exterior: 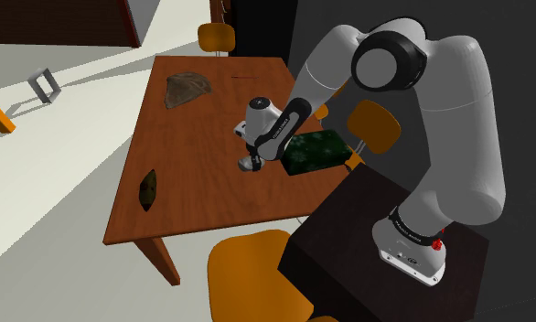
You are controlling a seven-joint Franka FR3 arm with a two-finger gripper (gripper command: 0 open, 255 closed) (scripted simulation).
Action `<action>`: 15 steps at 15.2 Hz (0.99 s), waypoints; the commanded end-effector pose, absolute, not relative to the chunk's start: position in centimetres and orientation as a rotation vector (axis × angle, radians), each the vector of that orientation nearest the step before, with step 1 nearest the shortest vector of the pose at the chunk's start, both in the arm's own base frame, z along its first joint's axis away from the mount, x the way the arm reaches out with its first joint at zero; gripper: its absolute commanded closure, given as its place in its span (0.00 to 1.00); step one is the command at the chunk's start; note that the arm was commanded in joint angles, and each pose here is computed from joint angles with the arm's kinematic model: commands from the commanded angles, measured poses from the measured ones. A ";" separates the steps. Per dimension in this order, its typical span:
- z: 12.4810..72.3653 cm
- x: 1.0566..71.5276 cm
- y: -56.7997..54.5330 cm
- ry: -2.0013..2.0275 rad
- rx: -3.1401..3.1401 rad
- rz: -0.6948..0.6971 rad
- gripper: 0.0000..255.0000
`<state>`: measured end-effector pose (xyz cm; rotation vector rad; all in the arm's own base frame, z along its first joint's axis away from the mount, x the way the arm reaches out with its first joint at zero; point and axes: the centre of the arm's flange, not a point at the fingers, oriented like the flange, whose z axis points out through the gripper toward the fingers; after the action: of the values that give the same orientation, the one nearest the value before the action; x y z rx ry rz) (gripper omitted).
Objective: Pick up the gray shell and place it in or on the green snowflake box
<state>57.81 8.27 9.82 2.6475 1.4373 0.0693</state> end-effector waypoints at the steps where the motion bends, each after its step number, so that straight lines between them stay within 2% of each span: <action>1: 9.8 57.8 8.3 1.438 2.647 0.070 1.00; 5: 9.8 57.8 8.3 1.438 2.647 0.070 1.00; 15: 15.1 57.8 8.3 1.438 2.647 0.070 1.00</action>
<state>57.78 8.21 14.62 2.6474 1.4375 0.0695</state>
